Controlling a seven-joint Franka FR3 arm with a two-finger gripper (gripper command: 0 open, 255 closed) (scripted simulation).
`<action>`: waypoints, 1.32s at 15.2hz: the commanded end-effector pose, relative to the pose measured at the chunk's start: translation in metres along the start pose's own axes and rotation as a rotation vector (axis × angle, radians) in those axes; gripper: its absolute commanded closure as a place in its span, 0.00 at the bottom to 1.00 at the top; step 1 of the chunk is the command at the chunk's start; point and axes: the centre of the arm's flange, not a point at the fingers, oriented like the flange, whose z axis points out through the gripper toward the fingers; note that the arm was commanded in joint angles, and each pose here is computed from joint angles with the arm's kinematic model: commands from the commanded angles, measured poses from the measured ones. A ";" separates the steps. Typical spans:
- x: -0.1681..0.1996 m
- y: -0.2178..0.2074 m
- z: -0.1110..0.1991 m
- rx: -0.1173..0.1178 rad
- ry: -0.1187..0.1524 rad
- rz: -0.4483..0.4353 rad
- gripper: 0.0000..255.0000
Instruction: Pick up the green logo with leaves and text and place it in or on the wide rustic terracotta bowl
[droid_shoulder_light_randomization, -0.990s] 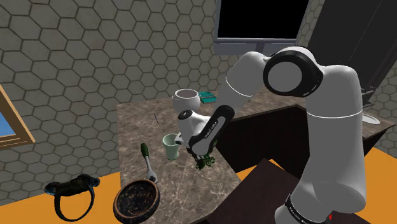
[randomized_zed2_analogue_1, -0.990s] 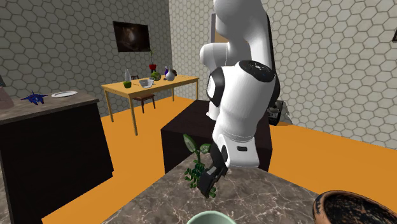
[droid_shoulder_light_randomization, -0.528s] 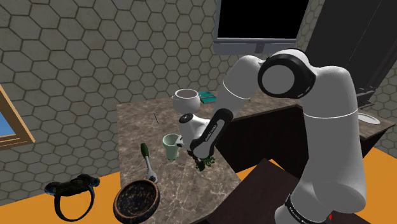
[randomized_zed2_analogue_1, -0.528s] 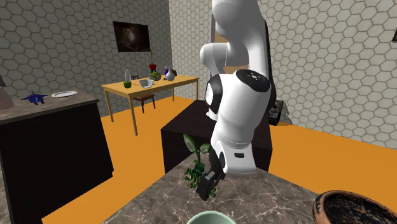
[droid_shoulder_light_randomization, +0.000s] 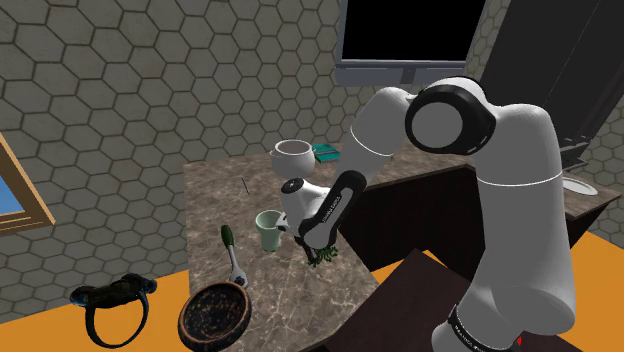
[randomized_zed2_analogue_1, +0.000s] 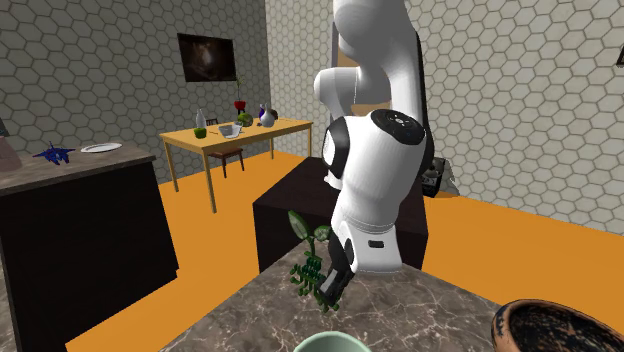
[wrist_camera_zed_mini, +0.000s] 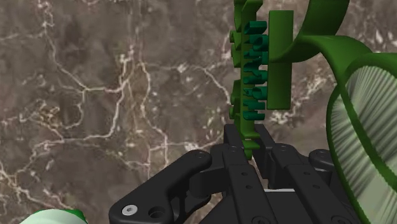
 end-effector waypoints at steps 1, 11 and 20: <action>0.000 0.000 0.000 0.000 0.000 0.000 1.00; -0.006 0.000 -0.026 0.000 0.000 0.000 1.00; -0.017 0.000 -0.072 0.000 0.000 0.000 1.00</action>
